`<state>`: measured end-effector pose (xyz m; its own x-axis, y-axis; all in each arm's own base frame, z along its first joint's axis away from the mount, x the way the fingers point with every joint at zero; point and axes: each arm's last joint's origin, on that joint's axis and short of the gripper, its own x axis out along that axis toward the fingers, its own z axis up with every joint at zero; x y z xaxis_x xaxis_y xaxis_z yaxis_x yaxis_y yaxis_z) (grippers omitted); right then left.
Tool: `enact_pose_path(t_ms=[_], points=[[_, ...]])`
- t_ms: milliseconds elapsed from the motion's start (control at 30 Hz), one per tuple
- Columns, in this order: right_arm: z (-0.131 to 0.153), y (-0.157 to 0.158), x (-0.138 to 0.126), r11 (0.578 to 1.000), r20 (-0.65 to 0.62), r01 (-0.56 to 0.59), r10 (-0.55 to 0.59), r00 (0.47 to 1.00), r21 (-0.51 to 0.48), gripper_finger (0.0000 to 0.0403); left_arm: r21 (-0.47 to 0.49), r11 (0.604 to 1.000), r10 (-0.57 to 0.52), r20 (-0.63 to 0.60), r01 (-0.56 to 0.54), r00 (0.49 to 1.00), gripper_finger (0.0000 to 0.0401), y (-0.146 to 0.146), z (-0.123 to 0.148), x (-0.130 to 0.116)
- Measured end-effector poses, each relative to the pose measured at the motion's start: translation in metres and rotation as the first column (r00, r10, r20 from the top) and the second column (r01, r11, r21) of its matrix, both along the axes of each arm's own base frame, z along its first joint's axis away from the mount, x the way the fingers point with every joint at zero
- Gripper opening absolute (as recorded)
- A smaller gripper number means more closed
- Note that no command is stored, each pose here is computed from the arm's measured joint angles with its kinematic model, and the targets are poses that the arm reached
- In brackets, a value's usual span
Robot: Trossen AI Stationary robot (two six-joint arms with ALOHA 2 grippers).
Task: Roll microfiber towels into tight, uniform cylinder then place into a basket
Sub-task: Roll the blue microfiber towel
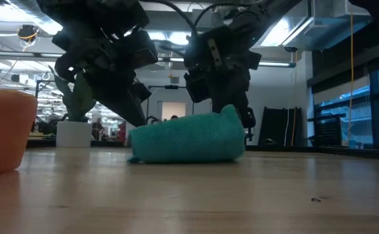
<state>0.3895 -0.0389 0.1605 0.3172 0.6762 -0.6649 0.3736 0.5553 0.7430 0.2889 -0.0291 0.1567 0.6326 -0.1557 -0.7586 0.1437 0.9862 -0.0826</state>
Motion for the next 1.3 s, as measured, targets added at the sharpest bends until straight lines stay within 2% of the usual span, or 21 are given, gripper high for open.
enact_pose_path(t_ms=[233, 500, 767, 967, 1067, 1133, 1233, 1300], points=[[-0.001, -0.025, -0.003, 0.987, -0.097, 0.162, -0.162, 0.982, -0.001, 0.0005, 0.009, 1.000, -0.011, -0.030, 0.011, 0.999, 0.0000, -0.005, -0.007, 0.000], [-0.004, -0.046, -0.011, 0.946, -0.201, 0.309, -0.324, 0.925, -0.100, 0.0005, 0.029, 1.000, 0.004, -0.029, -0.003, 1.000, 0.0000, -0.005, -0.007, 0.000], [-0.005, -0.047, -0.011, 0.934, -0.208, 0.328, -0.352, 0.913, -0.141, 0.0005, 0.070, 0.997, 0.038, -0.023, -0.036, 0.999, 0.0000, -0.004, -0.007, 0.000], [-0.005, -0.051, -0.012, 0.926, -0.216, 0.348, -0.373, 0.903, -0.144, 0.0005, 0.039, 0.999, -0.007, 0.028, 0.006, 1.000, 0.0000, -0.012, -0.004, 0.003], [-0.005, -0.053, -0.013, 0.925, -0.216, 0.352, -0.376, 0.901, -0.142, 0.0005, 0.074, 0.997, -0.038, 0.083, 0.032, 0.996, 0.0000, -0.014, 0.000, 0.007], [-0.005, -0.053, -0.013, 0.928, -0.216, 0.350, -0.371, 0.903, -0.130, 0.0005, 0.121, 0.993, -0.005, 0.112, -0.009, 0.994, 0.0000, -0.011, 0.001, 0.009], [-0.005, -0.053, -0.013, 0.931, -0.213, 0.344, -0.364, 0.907, -0.125, 0.0005, 0.190, 0.974, 0.103, 0.123, -0.125, 0.987, 0.0000, 0.000, 0.001, 0.010], [-0.005, -0.053, -0.013, 0.934, -0.206, 0.335, -0.355, 0.912, -0.126, 0.0005, 0.194, 0.969, 0.131, 0.124, -0.154, 0.984, 0.0000, 0.008, 0.001, 0.010]])
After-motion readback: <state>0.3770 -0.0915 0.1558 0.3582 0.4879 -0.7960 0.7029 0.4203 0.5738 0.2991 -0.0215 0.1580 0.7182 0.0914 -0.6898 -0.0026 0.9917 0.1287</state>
